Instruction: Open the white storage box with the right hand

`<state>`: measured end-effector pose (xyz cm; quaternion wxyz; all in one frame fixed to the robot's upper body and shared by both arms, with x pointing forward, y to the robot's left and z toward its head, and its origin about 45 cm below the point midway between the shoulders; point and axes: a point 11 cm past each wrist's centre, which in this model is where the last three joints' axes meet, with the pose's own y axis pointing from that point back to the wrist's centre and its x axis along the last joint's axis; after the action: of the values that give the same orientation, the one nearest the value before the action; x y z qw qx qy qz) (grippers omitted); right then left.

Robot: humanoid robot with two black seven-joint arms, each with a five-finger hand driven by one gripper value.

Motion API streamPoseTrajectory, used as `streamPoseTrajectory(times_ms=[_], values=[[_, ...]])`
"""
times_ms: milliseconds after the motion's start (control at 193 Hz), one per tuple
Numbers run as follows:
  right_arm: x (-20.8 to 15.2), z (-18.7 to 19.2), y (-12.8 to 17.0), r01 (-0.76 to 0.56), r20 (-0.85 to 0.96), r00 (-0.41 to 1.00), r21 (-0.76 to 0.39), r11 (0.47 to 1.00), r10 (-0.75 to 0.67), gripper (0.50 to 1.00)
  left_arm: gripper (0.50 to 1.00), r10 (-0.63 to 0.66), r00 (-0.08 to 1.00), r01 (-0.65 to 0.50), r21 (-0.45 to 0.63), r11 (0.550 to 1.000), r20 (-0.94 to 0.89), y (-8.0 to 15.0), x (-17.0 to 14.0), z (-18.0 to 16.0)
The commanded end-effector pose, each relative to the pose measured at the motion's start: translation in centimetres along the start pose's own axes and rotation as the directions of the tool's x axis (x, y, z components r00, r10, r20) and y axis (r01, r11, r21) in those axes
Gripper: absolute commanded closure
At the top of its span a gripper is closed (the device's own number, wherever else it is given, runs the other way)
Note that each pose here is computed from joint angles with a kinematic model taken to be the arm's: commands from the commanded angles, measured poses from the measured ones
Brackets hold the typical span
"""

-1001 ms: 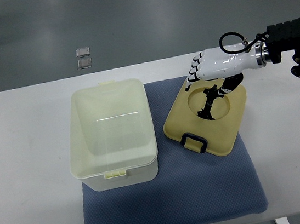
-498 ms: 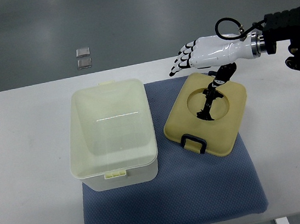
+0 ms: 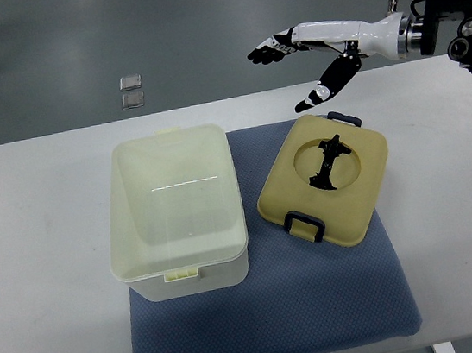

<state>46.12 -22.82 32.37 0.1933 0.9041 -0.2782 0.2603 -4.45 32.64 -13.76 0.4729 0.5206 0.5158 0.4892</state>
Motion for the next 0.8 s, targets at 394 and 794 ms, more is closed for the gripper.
streamPoseTrajectory(times_ms=[394, 794], values=[[-1.2, 5.8, -0.5, -0.188, 0.810, 0.538, -0.154, 0.970, 0.233, 0.579, 0.500, -0.001, 1.000, 0.001, 0.000, 1.000, 0.000, 0.0, 0.0, 0.0], [-4.6, 7.5, -2.1, -0.216, 0.931, 0.295, -0.153, 0.964, 0.214, 0.576, 0.500, -0.001, 1.000, 0.001, 0.001, 1.000, -0.001, 0.0, 0.0, -0.1]])
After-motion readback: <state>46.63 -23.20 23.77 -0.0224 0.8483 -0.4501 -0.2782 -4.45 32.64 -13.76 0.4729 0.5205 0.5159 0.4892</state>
